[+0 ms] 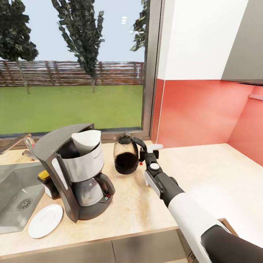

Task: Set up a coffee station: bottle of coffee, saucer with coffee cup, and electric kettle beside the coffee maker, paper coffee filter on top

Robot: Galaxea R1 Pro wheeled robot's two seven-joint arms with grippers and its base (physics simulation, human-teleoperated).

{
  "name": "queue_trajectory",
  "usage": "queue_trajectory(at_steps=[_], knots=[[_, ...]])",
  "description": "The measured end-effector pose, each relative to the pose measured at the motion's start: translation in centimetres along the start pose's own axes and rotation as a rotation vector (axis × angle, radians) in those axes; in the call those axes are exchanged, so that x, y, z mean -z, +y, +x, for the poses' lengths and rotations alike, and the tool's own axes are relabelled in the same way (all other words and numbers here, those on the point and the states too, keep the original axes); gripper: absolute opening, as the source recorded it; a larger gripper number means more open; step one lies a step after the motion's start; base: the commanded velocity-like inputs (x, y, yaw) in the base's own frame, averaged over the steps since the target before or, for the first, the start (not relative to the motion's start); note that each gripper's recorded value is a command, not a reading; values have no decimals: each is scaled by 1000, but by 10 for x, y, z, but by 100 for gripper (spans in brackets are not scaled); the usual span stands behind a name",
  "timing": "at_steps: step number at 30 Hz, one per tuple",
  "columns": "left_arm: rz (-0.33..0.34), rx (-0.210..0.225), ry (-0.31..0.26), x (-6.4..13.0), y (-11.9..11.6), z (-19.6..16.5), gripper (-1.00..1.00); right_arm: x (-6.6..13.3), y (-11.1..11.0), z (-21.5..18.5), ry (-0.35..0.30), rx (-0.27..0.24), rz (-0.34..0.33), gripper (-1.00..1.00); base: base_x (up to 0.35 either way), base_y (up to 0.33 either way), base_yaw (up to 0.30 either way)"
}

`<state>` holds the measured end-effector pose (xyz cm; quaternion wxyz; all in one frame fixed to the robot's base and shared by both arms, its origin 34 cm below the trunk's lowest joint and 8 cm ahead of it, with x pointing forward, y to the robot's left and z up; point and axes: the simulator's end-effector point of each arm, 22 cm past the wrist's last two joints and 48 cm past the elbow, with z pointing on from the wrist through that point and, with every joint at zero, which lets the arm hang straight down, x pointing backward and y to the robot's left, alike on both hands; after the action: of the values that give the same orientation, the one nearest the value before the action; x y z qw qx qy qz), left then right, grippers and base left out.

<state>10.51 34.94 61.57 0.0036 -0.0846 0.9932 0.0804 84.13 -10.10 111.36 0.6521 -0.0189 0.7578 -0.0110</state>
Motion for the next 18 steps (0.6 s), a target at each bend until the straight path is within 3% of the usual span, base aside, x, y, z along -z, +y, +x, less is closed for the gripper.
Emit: queue_trajectory(at_steps=[9,18], knots=[[-5,-1,9,0,2,4,100,-1,-2,27,47,19,6,-100,0,19,0],[-7,1,11,0,3,5,100,0,-2,29,41,20,5,-100,0,63,0]])
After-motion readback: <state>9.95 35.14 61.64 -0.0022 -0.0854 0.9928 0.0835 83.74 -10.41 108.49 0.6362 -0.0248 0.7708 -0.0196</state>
